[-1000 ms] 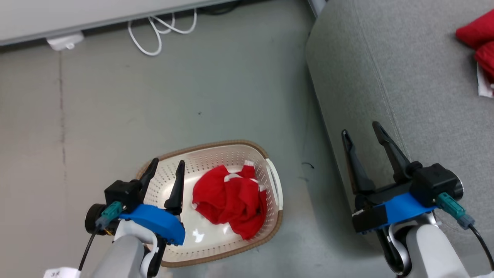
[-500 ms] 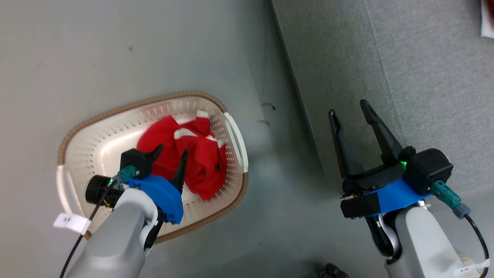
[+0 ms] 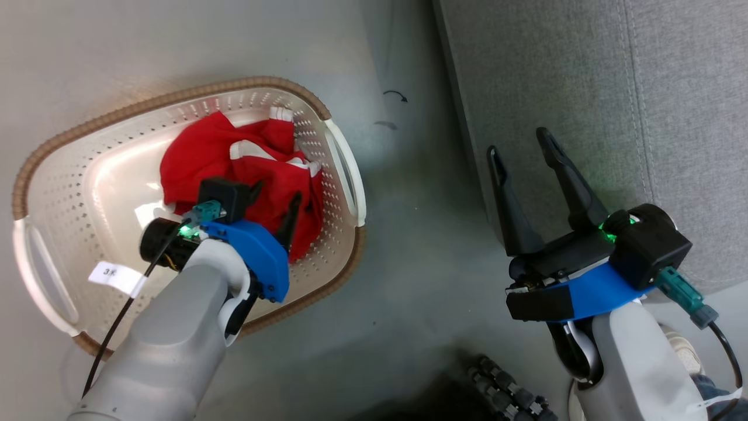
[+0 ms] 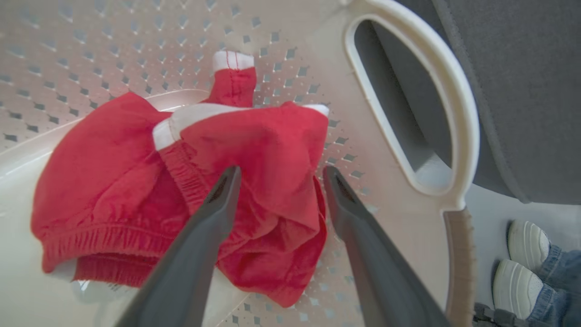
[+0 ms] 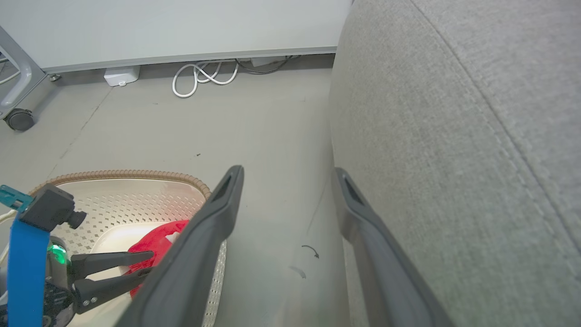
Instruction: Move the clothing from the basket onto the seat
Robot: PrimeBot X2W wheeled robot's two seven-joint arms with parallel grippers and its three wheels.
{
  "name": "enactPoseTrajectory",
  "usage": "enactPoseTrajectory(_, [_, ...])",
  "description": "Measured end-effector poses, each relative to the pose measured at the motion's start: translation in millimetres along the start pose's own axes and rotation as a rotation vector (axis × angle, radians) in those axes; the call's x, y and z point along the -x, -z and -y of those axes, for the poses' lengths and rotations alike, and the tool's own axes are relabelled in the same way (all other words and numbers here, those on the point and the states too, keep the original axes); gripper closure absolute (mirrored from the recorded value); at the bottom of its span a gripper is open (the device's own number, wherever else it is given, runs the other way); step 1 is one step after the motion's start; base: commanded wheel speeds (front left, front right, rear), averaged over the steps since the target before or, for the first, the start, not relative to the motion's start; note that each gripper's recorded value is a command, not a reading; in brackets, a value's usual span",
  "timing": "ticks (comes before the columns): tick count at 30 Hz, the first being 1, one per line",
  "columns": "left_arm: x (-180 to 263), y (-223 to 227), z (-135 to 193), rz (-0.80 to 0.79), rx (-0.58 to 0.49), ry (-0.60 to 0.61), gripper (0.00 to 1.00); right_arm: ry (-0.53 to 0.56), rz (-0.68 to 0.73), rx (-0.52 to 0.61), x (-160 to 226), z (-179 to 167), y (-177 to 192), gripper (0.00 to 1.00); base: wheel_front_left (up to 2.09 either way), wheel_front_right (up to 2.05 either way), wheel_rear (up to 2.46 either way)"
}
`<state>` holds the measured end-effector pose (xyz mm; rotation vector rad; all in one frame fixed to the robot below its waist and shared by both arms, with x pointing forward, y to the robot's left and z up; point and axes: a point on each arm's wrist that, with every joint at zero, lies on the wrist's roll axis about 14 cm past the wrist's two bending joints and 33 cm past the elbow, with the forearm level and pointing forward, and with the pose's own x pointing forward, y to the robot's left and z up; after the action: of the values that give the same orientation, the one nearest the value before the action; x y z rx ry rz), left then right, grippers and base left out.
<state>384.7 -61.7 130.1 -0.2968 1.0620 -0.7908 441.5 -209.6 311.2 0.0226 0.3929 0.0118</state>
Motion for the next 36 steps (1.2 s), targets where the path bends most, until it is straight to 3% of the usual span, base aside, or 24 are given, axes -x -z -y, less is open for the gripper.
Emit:
enactPoseTrajectory(12, [-12.8, 9.9, 5.6, -0.063, -0.007, 0.033, 0.0, 0.014, -0.007, -0.002, 0.5, 4.6, 4.6, 0.0, 0.0, 0.0, 0.0])
enactPoseTrajectory(14, [-13.9, 8.6, 4.7, -0.068, -0.022, 0.032, 0.75, 0.016, -0.005, -0.001, 0.9, 5.1, 3.7, 0.0, 0.0, 0.0, 0.0])
enactPoseTrajectory(15, [-14.3, 7.3, 3.3, -0.068, -0.03, 0.029, 1.0, 0.017, -0.003, -0.001, 1.1, 5.3, 3.1, 0.0, 0.0, 0.0, 0.0])
enactPoseTrajectory(30, [-12.1, -5.2, -1.0, -0.034, -0.024, 0.005, 1.0, -0.013, 0.015, -0.004, -2.0, -4.1, -3.0, 0.0, 0.0, 0.0, 0.0])
enactPoseTrajectory(36, [2.8, -31.8, 14.9, 0.053, -0.018, 0.008, 1.0, -0.036, 0.072, 0.018, -2.9, -10.5, -26.0, 0.0, 0.0, 0.0, 0.0])
